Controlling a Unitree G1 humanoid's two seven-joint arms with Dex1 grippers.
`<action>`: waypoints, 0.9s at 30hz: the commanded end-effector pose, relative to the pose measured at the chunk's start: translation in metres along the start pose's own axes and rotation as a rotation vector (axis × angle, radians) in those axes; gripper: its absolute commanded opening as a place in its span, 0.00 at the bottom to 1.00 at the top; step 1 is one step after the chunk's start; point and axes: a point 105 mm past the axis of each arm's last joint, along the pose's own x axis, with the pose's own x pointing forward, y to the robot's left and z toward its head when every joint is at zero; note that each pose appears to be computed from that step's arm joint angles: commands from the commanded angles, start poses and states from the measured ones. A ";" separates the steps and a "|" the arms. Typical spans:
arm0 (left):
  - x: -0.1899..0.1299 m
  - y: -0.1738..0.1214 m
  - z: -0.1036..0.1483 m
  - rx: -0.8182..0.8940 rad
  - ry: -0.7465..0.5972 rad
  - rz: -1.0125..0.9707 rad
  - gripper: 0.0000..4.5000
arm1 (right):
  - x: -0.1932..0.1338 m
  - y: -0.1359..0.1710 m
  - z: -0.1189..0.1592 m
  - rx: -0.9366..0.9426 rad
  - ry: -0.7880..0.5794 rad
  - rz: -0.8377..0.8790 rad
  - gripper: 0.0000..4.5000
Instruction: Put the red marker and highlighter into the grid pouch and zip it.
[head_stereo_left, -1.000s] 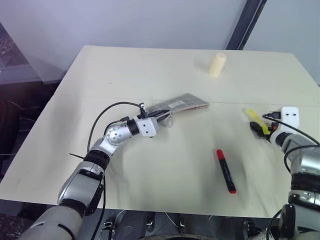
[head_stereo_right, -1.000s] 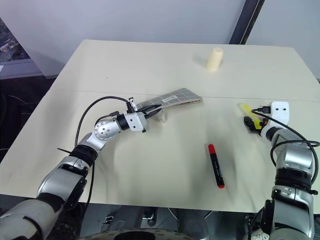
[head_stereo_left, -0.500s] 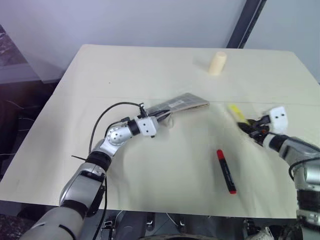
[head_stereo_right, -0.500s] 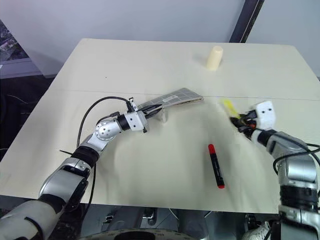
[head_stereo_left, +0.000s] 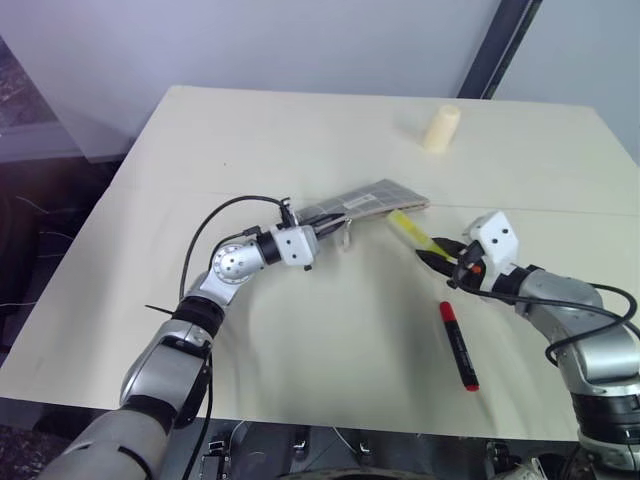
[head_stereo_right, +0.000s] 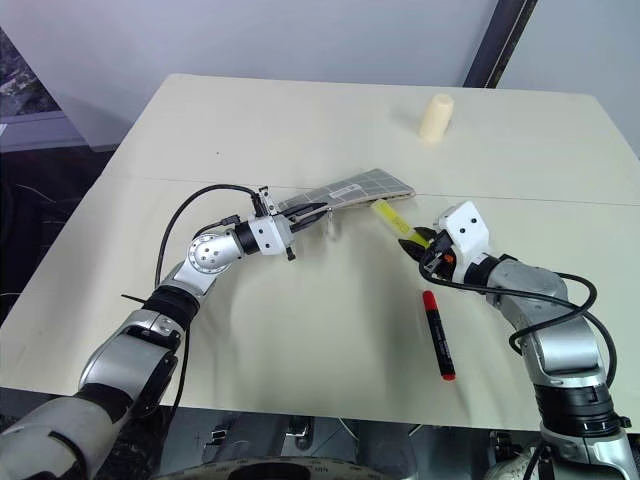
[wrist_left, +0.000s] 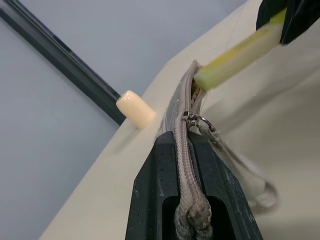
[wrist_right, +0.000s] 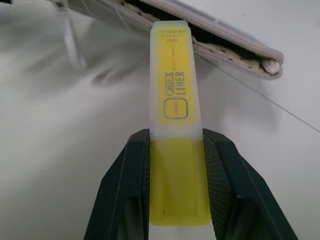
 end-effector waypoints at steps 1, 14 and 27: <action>0.002 0.013 0.012 0.032 -0.048 0.032 0.00 | 0.000 -0.008 0.004 -0.055 0.001 -0.033 0.20; -0.012 -0.005 0.014 0.127 -0.071 -0.131 0.00 | 0.011 0.014 0.003 -0.261 0.130 0.103 0.20; -0.024 -0.016 0.028 -0.043 -0.158 -0.207 0.00 | 0.038 0.058 0.042 -0.690 -0.033 0.244 0.20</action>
